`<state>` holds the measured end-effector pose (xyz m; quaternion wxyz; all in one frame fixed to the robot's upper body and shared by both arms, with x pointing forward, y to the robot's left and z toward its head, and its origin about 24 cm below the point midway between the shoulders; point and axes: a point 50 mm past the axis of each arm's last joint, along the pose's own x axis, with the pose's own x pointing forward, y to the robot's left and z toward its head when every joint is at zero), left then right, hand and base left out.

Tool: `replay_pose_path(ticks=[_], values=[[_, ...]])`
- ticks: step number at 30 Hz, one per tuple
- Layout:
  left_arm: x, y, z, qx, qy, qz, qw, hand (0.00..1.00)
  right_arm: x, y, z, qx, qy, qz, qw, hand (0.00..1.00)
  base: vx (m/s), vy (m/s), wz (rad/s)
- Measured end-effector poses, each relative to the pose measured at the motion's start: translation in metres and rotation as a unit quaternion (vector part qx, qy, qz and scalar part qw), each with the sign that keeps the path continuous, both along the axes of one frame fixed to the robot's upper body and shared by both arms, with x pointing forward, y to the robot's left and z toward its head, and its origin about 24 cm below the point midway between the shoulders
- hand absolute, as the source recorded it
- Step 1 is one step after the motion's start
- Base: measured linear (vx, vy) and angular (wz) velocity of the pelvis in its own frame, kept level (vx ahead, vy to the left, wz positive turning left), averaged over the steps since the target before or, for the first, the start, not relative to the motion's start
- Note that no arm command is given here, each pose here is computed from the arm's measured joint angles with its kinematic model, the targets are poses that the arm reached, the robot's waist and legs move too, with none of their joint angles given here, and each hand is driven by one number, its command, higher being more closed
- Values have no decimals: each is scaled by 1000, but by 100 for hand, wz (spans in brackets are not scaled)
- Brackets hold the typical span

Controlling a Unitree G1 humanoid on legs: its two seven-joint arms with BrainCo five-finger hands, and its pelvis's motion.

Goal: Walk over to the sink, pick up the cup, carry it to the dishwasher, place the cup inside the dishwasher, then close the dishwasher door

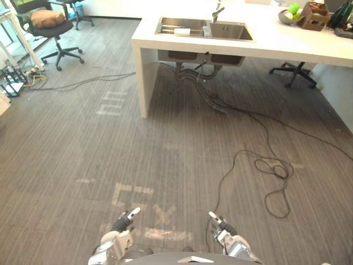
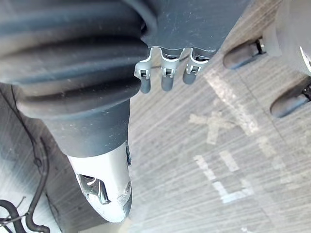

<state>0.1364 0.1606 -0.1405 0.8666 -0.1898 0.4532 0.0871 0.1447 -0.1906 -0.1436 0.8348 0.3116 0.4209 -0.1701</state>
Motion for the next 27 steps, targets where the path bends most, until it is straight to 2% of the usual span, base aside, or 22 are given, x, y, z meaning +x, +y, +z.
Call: replay_pose_path(ticks=[4, 16, 23, 27], values=[[1, -4, -1, 34, 4, -39, 999, 0, -1, 4, -1, 5, 4, 1, 1000, 0, 0, 0, 0], [-6, 4, -7, 91, 29, -41, 995, 0, -14, -4, -6, -29, 8, 6, 1000, 0, -5, 1, 0], [-12, 15, -10, 191, 67, -73, 976, 0, -19, -6, -8, -90, 28, 102, 990, 0, 0, 0, 0], [-18, 20, -13, 198, 84, -84, 973, 0, -23, -6, -11, -85, 48, 113, 989, 0, 0, 0, 0]])
